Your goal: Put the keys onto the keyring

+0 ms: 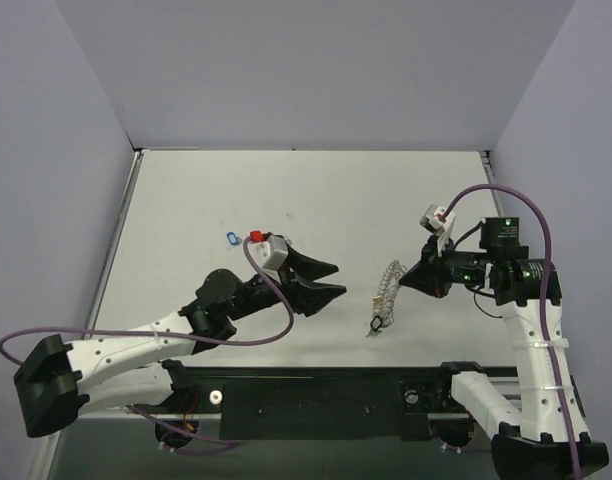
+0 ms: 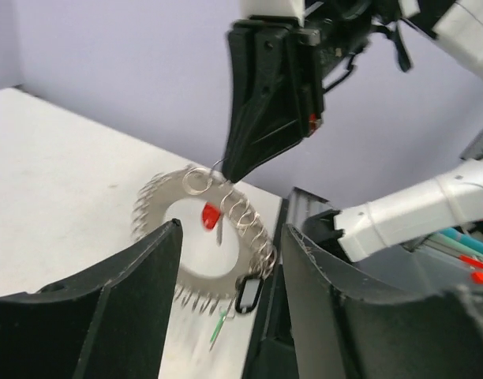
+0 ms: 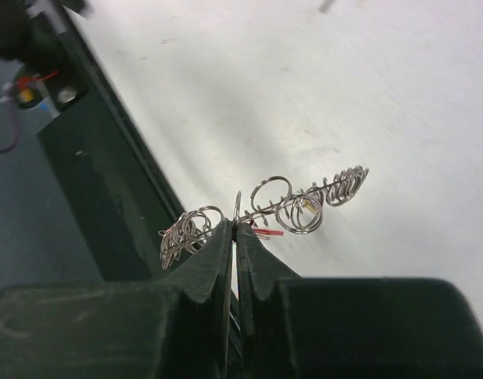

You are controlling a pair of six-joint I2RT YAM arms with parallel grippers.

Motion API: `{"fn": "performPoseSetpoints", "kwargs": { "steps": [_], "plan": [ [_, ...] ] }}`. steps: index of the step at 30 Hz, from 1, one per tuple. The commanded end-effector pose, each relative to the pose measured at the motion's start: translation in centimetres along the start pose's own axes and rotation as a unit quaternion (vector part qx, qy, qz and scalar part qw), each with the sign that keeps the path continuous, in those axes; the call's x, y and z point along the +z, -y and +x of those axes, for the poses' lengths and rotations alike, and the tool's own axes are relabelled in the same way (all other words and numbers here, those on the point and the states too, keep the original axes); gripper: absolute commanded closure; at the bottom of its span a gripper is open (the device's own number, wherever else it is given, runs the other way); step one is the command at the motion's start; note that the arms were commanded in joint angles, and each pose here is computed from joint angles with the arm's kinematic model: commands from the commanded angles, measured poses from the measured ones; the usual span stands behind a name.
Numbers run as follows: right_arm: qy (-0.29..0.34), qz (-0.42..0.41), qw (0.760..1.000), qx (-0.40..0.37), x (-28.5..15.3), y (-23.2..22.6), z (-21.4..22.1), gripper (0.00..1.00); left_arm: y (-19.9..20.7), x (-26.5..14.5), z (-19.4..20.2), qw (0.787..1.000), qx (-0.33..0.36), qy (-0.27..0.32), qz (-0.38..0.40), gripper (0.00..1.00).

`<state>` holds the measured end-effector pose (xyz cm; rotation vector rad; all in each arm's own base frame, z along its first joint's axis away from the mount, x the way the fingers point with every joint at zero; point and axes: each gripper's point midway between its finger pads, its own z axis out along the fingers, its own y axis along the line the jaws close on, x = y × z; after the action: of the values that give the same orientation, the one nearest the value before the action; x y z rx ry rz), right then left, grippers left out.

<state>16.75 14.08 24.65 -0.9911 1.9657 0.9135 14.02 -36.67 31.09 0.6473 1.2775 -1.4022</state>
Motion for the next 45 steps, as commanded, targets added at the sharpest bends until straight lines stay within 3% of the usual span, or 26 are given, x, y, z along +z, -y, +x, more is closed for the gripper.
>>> {"fn": "performPoseSetpoints", "kwargs": {
  "steps": [1,6,11,18,22,31,41,45],
  "plan": [
    [-0.001,0.190,0.980,0.066,-3.8,5.6,-0.5,1.00,-4.6,-4.1,-1.2,0.990,0.035,-0.054,-0.127,0.33],
    [-0.011,0.301,0.943,0.139,-7.9,10.2,1.3,1.00,-6.9,-9.0,-3.4,0.969,0.093,-0.093,-0.208,0.23],
    [-0.050,0.348,0.919,0.179,-10.1,13.1,2.9,1.00,-9.0,-13.2,-2.0,0.940,0.141,-0.146,-0.273,0.21],
    [-0.151,0.407,0.870,0.236,-12.3,18.7,6.1,1.00,-9.1,-15.4,-1.4,0.932,0.166,-0.155,-0.283,0.21],
    [-0.183,0.408,0.853,0.271,-12.1,22.2,7.0,1.00,-9.2,-16.0,-1.6,0.930,0.172,-0.152,-0.287,0.21],
    [-0.224,0.404,0.840,0.286,-8.4,30.8,6.5,0.99,-10.5,-16.4,-1.1,0.925,0.167,-0.162,-0.300,0.21],
    [-0.240,0.421,0.836,0.257,-6.1,37.7,4.9,0.75,-12.4,-16.7,-0.7,0.923,0.148,-0.167,-0.315,0.21],
    [-0.202,0.398,0.858,0.255,-5.7,36.9,3.1,0.69,-13.0,-16.8,-0.9,0.925,0.133,-0.159,-0.318,0.21]
  ]
}}
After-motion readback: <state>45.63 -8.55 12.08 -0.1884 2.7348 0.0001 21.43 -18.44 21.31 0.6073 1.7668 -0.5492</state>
